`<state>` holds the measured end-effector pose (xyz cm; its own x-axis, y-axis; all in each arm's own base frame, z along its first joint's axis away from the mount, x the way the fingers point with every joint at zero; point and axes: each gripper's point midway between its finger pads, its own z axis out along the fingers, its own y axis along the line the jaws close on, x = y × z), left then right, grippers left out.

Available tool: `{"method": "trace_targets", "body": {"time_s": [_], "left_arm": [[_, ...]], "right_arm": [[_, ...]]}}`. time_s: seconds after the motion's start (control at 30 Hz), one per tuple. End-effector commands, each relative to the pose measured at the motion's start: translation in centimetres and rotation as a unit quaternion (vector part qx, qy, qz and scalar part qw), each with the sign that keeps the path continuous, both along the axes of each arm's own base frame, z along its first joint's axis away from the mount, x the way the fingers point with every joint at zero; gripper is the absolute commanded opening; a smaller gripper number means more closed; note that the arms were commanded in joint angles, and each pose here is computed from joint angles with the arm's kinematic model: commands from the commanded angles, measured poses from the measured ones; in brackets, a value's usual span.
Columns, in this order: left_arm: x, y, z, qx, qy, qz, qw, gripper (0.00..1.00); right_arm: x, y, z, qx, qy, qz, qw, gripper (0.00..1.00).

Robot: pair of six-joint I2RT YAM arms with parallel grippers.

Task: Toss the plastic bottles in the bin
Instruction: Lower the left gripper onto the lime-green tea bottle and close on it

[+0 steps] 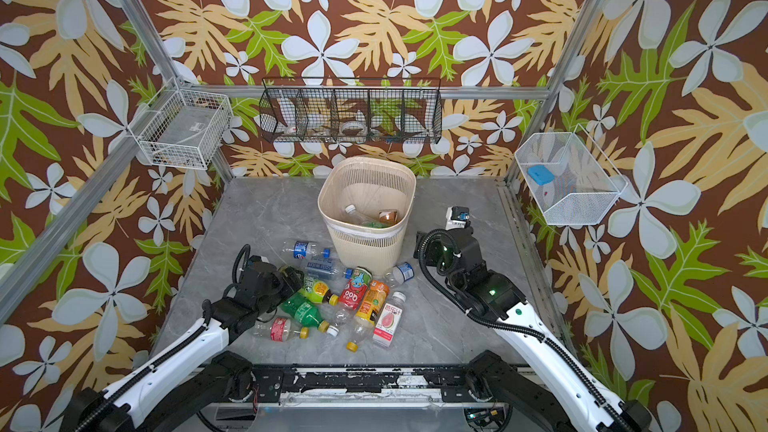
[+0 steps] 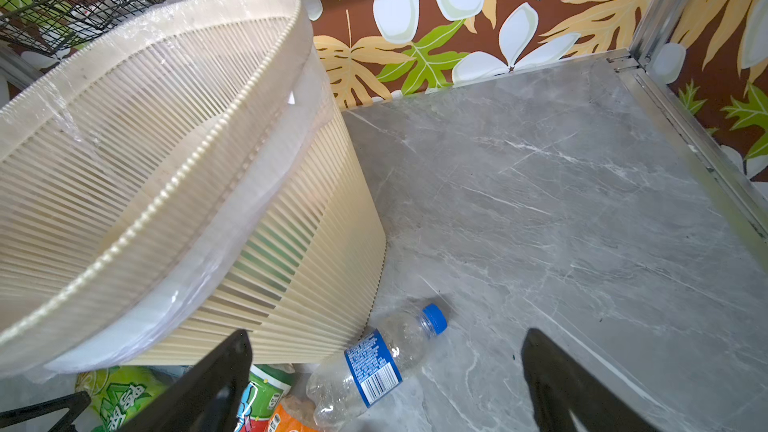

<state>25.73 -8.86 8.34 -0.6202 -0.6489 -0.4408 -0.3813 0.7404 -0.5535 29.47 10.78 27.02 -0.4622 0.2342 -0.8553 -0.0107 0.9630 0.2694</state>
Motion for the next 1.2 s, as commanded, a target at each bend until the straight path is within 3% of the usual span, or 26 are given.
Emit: {"method": "trace_targets", "body": {"time_s": [0.0, 0.77, 1.17], "left_arm": [[0.7, 0.0, 0.0, -0.007, -0.01, 0.009, 1.0, 0.91], [2.5, 0.3, -2.5, -0.016, 0.008, 0.048, 0.999, 0.87], [3.1, 0.2, -1.8, -0.027, -0.008, 0.055, 0.998, 0.68]], "right_arm": [[0.3, -0.2, 0.4, -0.001, -0.012, -0.009, 1.0, 1.0], [-0.2, -1.6, 1.3, -0.017, -0.027, -0.031, 0.999, 1.0], [-0.2, -1.8, 1.5, -0.02, -0.03, -0.036, 0.999, 1.0]]}}
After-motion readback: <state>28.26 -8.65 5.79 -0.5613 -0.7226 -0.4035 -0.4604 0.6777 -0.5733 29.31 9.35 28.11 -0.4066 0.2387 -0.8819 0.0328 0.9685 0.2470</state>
